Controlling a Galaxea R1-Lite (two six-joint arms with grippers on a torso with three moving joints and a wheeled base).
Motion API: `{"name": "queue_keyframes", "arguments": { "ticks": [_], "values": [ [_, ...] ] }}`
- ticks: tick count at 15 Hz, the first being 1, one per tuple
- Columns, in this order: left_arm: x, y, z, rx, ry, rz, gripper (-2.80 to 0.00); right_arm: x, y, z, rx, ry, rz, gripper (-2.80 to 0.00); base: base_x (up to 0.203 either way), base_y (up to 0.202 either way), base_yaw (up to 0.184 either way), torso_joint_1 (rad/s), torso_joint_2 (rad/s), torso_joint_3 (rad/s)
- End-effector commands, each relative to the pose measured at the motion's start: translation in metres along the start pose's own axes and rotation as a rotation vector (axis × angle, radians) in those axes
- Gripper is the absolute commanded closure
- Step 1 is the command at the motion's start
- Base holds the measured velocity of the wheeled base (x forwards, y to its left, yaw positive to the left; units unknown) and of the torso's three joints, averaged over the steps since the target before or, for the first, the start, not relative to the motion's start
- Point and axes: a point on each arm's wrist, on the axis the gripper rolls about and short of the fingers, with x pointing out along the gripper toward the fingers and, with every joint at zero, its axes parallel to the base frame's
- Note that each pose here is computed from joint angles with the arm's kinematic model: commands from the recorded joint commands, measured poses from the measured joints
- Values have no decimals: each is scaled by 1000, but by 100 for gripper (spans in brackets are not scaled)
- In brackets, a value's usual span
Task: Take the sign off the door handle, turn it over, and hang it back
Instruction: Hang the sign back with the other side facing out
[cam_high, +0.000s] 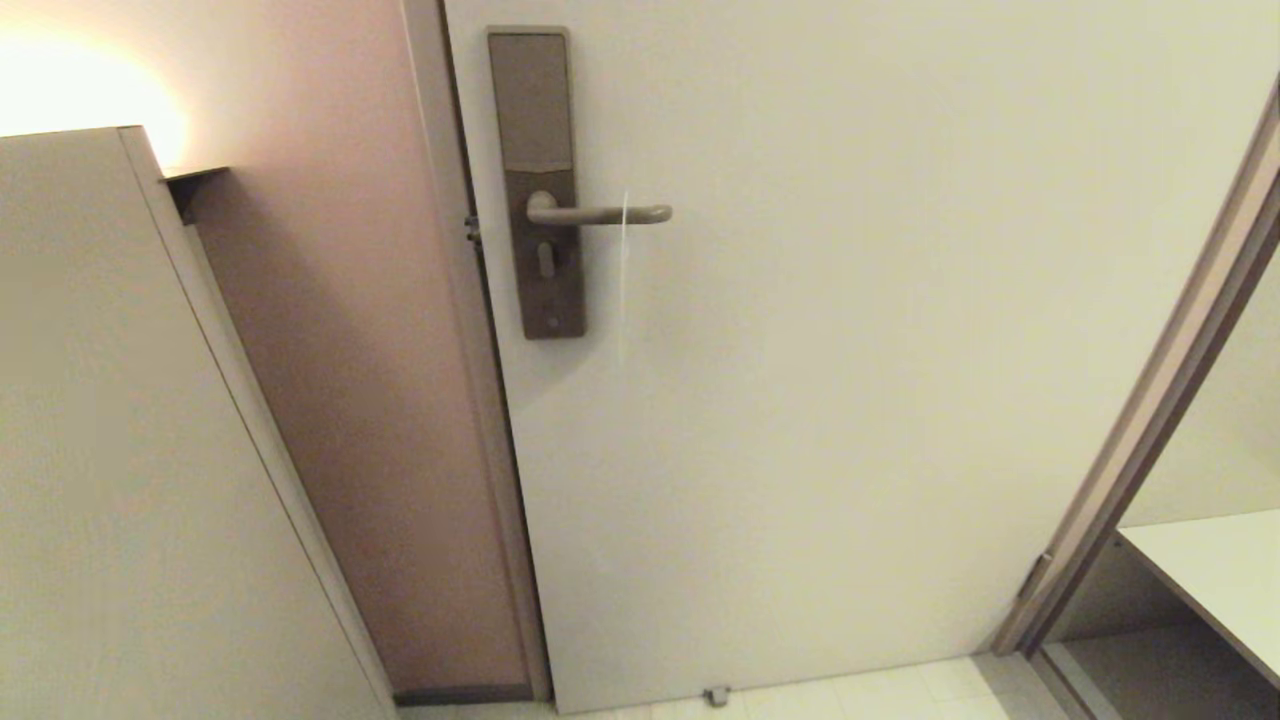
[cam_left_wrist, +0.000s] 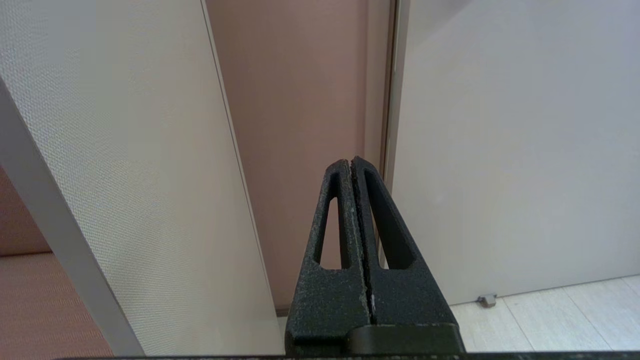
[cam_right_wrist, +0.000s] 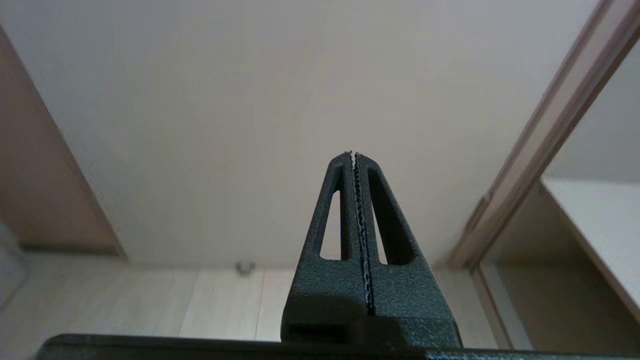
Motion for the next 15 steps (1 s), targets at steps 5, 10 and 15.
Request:
{"name": "queue_keyframes", "arguments": {
  "ticks": [5, 10, 15],
  "values": [
    [0, 0, 0, 0, -1, 0, 0, -6, 0, -2, 4, -84, -4, 0, 0, 0, 0, 0, 0, 0],
    [0, 0, 0, 4, 1, -2, 0, -6, 0, -2, 4, -84, -4, 0, 0, 0, 0, 0, 0, 0],
    [0, 0, 0, 37, 5, -17, 0, -6, 0, -2, 4, -84, -4, 0, 0, 0, 0, 0, 0, 0]
  ]
}}
